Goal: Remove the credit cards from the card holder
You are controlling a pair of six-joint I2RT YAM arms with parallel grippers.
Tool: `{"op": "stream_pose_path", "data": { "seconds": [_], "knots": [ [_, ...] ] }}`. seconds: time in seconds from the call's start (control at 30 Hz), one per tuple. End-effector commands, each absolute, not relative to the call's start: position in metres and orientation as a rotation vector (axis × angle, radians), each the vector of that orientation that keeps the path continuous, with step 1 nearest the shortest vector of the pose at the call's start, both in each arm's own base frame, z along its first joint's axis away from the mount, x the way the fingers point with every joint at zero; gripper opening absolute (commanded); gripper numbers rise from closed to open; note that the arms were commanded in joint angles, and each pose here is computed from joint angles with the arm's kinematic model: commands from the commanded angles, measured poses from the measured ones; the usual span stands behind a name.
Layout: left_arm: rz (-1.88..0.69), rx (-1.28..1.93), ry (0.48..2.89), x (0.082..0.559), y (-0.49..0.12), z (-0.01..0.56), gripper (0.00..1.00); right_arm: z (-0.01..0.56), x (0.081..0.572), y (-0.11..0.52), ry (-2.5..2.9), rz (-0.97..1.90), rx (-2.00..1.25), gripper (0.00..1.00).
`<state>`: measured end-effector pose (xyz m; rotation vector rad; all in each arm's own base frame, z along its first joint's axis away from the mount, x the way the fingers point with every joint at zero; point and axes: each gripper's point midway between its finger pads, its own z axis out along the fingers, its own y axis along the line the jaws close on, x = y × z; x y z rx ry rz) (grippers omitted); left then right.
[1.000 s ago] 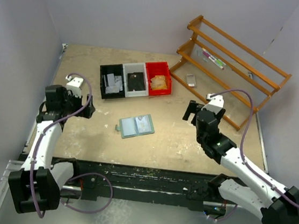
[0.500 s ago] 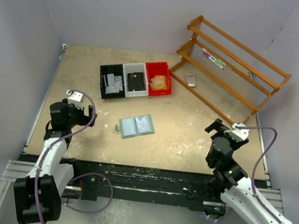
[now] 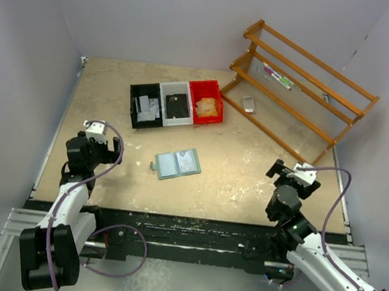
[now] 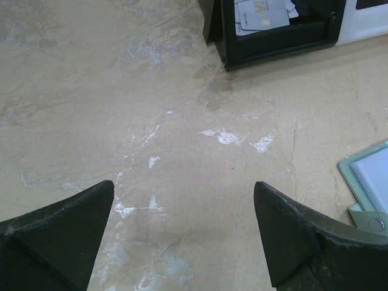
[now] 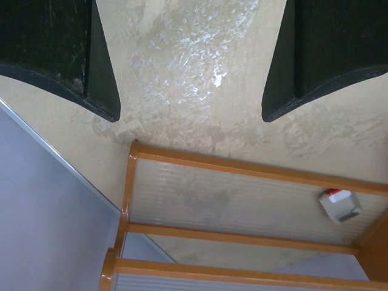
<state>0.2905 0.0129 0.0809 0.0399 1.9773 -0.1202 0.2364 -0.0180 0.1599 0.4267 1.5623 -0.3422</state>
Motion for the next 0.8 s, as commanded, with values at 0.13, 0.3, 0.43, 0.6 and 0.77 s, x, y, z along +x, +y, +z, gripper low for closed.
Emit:
{"op": "stream_pose_path", "data": {
  "seconds": [0.13,0.3,0.43,0.6,0.77],
  "knots": [
    [-0.091,0.022,1.896,0.298,0.018,0.1,0.99,0.156,0.246,-0.025,1.51,-0.443,0.489,1.0],
    [-0.067,0.016,1.846,0.291,0.019,0.108,0.99,0.15,0.248,-0.018,1.548,-0.424,0.422,1.0],
    [-0.069,0.03,1.823,0.286,0.017,0.109,0.99,0.163,0.252,0.018,1.528,-0.227,0.105,1.0],
    [-0.079,0.097,1.742,0.273,0.006,0.112,0.99,0.162,0.252,0.023,1.528,-0.183,0.1,1.0],
    [-0.083,0.12,1.726,0.27,0.002,0.108,0.99,0.159,0.255,0.01,1.533,-0.23,0.195,1.0]
  ]
}}
